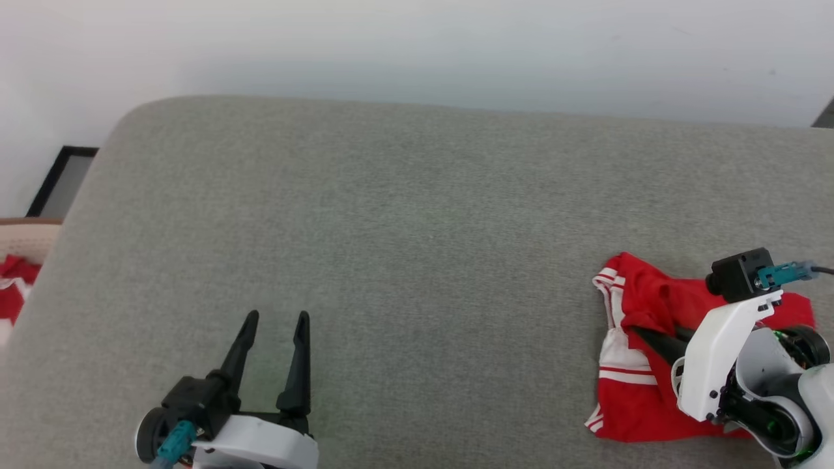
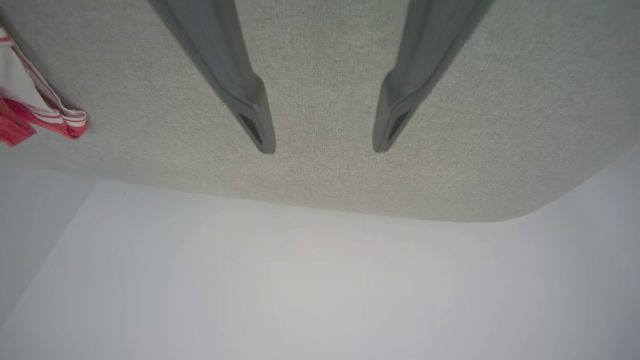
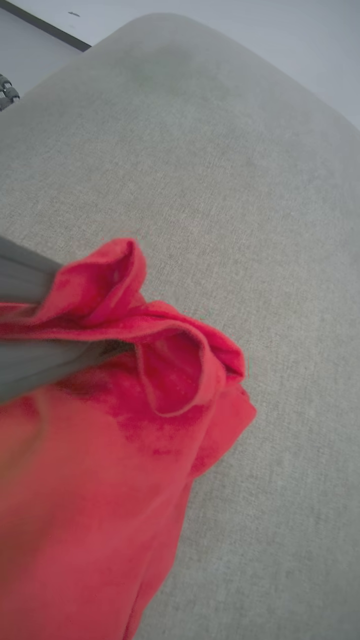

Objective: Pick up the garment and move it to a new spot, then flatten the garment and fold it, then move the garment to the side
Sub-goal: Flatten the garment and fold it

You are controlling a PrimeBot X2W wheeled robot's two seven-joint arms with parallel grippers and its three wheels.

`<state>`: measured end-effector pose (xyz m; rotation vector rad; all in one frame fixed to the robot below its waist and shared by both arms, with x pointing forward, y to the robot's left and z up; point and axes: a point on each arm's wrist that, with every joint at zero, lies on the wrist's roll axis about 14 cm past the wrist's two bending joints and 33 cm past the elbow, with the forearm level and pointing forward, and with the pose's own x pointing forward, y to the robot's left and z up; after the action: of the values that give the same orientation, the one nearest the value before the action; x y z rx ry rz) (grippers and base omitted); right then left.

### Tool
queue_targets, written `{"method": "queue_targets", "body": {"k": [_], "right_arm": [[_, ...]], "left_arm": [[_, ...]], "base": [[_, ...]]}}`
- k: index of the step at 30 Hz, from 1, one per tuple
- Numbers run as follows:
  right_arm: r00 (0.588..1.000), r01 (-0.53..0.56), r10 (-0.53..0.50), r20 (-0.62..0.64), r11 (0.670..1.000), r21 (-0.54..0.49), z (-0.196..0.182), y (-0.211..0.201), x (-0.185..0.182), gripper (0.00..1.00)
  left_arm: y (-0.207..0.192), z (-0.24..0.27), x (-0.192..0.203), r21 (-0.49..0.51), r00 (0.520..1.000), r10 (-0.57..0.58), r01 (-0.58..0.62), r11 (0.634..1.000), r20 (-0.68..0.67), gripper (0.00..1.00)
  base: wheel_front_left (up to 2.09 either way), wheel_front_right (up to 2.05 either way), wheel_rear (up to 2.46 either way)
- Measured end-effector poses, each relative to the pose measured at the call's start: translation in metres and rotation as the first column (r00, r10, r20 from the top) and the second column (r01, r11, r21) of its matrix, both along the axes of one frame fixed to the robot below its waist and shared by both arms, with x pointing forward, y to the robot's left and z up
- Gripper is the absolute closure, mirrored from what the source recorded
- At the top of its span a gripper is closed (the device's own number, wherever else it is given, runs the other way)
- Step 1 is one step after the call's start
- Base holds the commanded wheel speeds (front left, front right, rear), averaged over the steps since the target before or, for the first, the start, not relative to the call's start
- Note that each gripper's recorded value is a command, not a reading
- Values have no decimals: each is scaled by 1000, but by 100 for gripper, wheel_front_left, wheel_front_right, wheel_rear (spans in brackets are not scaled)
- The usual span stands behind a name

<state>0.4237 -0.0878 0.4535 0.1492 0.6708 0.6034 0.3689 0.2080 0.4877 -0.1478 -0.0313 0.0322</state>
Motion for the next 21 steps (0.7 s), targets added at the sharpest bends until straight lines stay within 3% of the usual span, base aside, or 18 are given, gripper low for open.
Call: {"method": "queue_targets", "body": {"k": [4, 6, 9, 14, 21], "right_arm": [[999, -17, 16, -48, 999, -32, -21, 4, -3, 100], [998, -21, 19, -59, 999, -36, -28, 7, -5, 80], [999, -18, 16, -52, 999, -35, -30, 8, -5, 2], [1000, 16, -17, -15, 999, -34, -21, -3, -1, 0], [991, 113, -116, 64, 992, 49, 10, -30, 7, 0]], "left_arm": [[4, -2, -4, -3, 1000, 15, -15, 1000, -6, 0], [4, -3, -5, -4, 1000, 17, -17, 1000, -11, 0], [2, -4, -5, -8, 1000, 12, -12, 1000, -13, 0], [-1, -1, -2, -17, 1000, 2, -2, 1000, -4, 0], [-7, -1, 1, -38, 1000, -17, 17, 999, 0, 0]], "base": [[0, 0, 0], [0, 0, 0], [0, 0, 0], [0, 0, 0], [0, 0, 0]]}}
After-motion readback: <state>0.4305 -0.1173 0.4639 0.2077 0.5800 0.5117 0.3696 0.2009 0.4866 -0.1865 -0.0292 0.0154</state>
